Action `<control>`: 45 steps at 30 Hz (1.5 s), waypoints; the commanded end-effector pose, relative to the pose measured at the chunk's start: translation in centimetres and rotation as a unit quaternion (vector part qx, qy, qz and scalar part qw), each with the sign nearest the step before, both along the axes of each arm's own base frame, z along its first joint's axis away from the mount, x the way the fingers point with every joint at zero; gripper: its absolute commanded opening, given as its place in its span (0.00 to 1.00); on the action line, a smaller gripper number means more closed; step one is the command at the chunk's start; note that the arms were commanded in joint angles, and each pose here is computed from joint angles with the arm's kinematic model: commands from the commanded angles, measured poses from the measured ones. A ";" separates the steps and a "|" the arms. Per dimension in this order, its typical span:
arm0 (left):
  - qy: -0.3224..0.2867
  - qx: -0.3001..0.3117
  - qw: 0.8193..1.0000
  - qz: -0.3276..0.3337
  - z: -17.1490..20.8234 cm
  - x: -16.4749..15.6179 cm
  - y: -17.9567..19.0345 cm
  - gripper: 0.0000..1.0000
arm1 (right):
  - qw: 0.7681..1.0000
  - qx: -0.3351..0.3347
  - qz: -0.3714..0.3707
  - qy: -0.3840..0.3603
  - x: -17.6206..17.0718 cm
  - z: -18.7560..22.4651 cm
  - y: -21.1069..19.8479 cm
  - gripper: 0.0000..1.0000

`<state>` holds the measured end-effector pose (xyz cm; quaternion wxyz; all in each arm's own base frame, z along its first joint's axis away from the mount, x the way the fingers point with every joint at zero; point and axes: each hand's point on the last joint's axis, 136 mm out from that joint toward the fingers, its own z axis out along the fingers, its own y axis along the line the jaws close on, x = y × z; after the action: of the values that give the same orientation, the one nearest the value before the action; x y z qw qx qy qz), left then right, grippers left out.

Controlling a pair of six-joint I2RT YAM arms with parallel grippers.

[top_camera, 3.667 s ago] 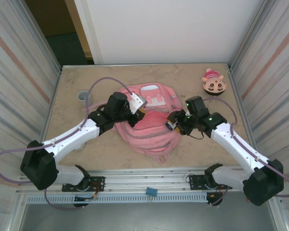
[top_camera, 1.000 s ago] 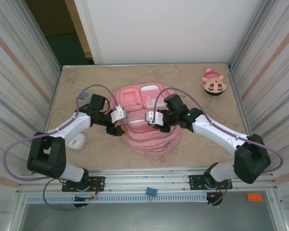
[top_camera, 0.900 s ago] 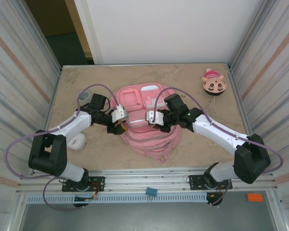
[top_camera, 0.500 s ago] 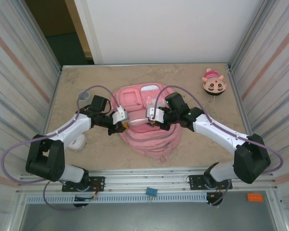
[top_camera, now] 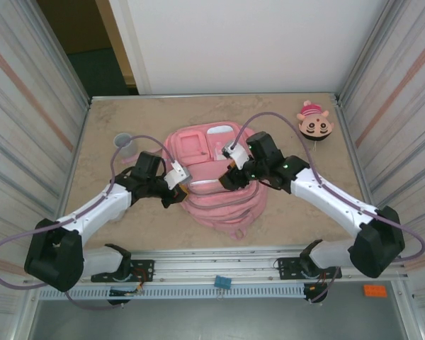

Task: Pack the student bag

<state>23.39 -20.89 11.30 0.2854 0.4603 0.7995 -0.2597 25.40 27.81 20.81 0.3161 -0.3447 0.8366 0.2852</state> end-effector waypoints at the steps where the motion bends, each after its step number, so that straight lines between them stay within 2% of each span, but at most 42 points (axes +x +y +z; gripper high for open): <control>1: 0.005 0.002 0.999 0.032 0.3 0.0 0.5 0.00 | 0.954 0.086 -0.175 0.226 -2.3 0.4 -0.3 0.58; 4: 0.006 0.002 0.999 0.040 0.3 0.1 0.6 0.00 | 0.909 0.139 -0.238 0.312 -3.3 -1.1 0.7 0.51; 7: 0.006 -0.001 0.999 0.042 0.4 0.0 0.5 0.00 | 0.885 0.169 -0.274 0.336 -3.1 -2.4 1.4 0.50; 10: 0.006 -0.004 0.999 0.044 0.5 -0.3 0.6 0.00 | 0.867 0.145 -0.316 0.357 -2.6 -4.1 0.9 0.58; 12: 0.004 -0.004 0.999 0.046 0.5 -0.4 0.7 0.00 | 0.861 0.144 -0.324 0.365 -2.4 -4.4 1.1 0.60; 15: 0.004 -0.007 0.999 0.047 0.5 -0.5 0.7 0.00 | 0.838 0.175 -0.344 0.385 -1.7 -4.7 1.6 0.61; 20: 0.004 -0.016 0.998 0.052 0.8 -0.5 0.4 0.00 | 0.805 0.175 -0.393 0.408 -1.6 -6.7 1.0 0.61; 23: 0.002 -0.021 0.998 0.052 1.1 -0.6 0.1 0.00 | 0.787 0.198 -0.413 0.413 -1.3 -7.2 0.6 0.57; 24: 0.002 -0.022 0.998 0.050 1.2 -0.6 -0.1 0.00 | 0.783 0.206 -0.418 0.413 -1.1 -7.3 0.6 0.48; 29: 0.016 -0.031 0.998 0.053 1.1 -1.4 -1.1 0.00 | 0.781 0.237 -0.422 0.395 0.0 -6.5 0.7 0.12; 33: 0.003 -0.029 0.999 0.015 1.4 -3.3 -2.7 0.00 | 0.783 0.240 -0.419 0.392 0.2 -6.5 1.1 0.01; 35: -0.004 -0.037 0.999 0.006 2.2 -3.8 -3.3 0.01 | 0.783 0.246 -0.416 0.391 0.3 -6.3 1.3 0.00; 38: 0.013 -0.055 0.998 0.026 3.0 -3.7 -3.7 0.03 | 0.788 0.250 -0.407 0.388 0.4 -5.9 1.9 0.00; 45: 0.009 -0.089 0.996 0.012 4.6 -4.9 -7.8 0.17 | 0.809 0.253 -0.368 0.382 0.4 -4.8 3.5 0.00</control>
<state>19.63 -24.92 12.35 0.2922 0.4068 0.8242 -0.2643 24.96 29.36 13.54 0.1043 0.2567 0.8637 0.4209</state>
